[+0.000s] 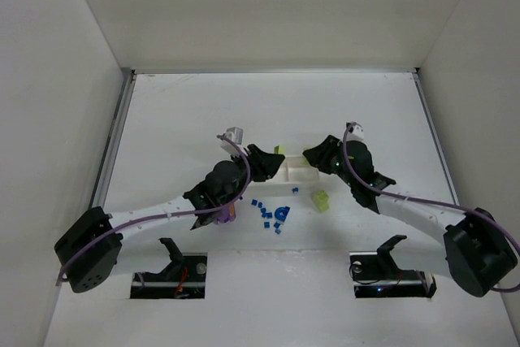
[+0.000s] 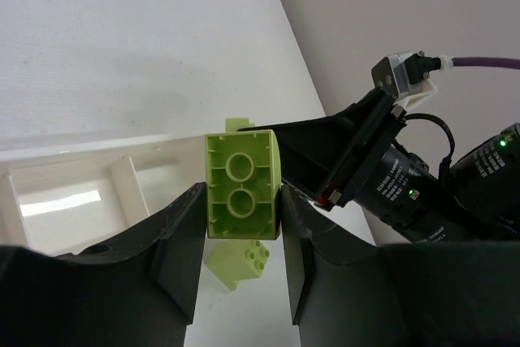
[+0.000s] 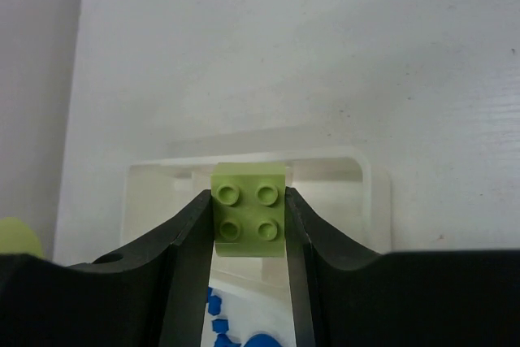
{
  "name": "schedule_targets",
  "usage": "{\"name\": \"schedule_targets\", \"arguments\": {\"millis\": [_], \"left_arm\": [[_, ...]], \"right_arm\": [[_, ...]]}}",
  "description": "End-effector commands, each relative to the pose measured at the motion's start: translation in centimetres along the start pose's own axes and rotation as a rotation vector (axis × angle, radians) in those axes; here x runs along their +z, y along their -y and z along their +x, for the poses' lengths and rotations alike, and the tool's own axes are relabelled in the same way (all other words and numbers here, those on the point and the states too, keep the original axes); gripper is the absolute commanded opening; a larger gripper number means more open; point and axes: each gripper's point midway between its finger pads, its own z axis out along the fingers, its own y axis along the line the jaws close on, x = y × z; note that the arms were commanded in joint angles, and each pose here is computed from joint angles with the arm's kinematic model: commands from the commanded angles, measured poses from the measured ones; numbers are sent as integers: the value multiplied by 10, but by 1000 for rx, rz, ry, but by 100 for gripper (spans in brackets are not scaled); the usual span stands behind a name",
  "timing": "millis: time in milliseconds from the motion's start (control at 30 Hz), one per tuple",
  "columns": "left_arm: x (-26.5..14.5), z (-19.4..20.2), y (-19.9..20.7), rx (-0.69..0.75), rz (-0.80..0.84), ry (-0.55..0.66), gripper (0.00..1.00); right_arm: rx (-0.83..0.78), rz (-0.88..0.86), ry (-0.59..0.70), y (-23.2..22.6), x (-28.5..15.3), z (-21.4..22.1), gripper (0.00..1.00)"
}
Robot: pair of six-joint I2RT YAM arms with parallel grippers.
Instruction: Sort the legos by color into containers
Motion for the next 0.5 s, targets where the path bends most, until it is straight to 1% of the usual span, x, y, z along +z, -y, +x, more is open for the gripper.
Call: {"name": "schedule_targets", "arguments": {"millis": [0, 67, 133, 200, 300, 333, 400, 467], "left_arm": [[6, -13, 8, 76, -14, 46, 13], [6, -12, 9, 77, -14, 43, 13], [8, -10, 7, 79, -19, 39, 14], [11, -7, 8, 82, -19, 26, 14], [19, 4, 10, 90, -19, -3, 14], [22, 7, 11, 96, -20, -13, 15], [28, 15, 12, 110, -21, -37, 15], [36, 26, 16, 129, -18, -75, 16]], "right_arm": [[-71, 44, 41, -2, 4, -12, 43], [-69, 40, 60, -3, 2, -16, 53], [-71, 34, 68, -5, -2, -19, 58], [-77, 29, 73, -5, -6, -20, 60], [-82, 26, 77, -1, -13, -18, 61], [-82, 28, 77, 1, -15, -18, 58], [-84, 33, 84, 5, -22, -17, 48], [-90, 56, 90, 14, -29, -15, 35]]}}
